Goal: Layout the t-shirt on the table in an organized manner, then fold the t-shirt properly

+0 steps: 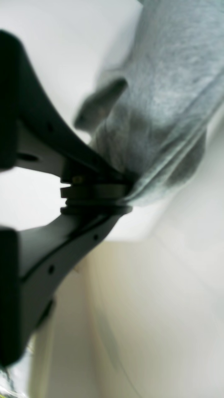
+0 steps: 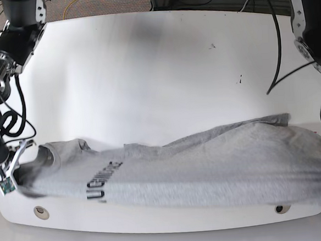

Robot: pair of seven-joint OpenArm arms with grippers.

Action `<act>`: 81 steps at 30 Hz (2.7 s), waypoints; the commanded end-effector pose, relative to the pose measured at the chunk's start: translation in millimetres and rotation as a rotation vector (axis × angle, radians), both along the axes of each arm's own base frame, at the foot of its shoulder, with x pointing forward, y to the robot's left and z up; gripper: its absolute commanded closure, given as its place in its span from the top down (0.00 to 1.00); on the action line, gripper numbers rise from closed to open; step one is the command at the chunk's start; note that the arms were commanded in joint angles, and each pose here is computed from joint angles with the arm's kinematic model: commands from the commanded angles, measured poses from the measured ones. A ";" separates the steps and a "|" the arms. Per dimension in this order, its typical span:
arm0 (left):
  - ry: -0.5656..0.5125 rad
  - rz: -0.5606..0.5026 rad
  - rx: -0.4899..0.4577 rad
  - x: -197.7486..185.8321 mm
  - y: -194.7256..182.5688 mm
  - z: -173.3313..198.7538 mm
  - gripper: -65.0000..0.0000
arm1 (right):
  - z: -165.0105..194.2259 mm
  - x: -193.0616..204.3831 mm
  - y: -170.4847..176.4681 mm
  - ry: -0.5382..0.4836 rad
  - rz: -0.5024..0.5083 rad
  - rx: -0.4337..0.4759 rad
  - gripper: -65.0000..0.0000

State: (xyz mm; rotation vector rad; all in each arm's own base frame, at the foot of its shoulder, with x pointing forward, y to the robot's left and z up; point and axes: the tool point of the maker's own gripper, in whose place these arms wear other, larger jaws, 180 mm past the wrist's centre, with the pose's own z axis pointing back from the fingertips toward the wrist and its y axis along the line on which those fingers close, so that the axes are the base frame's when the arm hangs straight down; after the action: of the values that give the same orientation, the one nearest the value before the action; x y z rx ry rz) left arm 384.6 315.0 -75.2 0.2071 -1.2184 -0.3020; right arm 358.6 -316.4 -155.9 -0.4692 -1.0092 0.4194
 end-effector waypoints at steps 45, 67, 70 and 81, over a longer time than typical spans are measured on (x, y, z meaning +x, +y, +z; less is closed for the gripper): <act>0.684 0.125 -0.165 -228.7 26.2 -249.8 0.00 | -197.5 -177.4 15.1 0.538 -0.189 0.231 0.00; 0.813 0.175 -0.044 -255.2 37.0 -271.2 0.00 | -216.5 -216.9 16.0 0.650 -0.201 0.221 0.01; 0.830 0.149 -0.048 -255.4 29.1 -276.4 0.05 | -219.6 -218.1 21.5 0.669 -0.178 0.215 0.08; 0.857 0.142 -0.044 -263.3 27.3 -280.1 0.64 | -229.2 -231.5 35.3 0.722 -0.141 0.225 0.83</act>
State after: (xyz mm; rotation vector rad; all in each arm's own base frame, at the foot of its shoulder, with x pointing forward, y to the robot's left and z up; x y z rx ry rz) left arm 119.5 337.2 -362.5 0.0827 -0.3486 -0.1888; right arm 125.6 -279.0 -390.6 -0.1430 -0.2988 0.2979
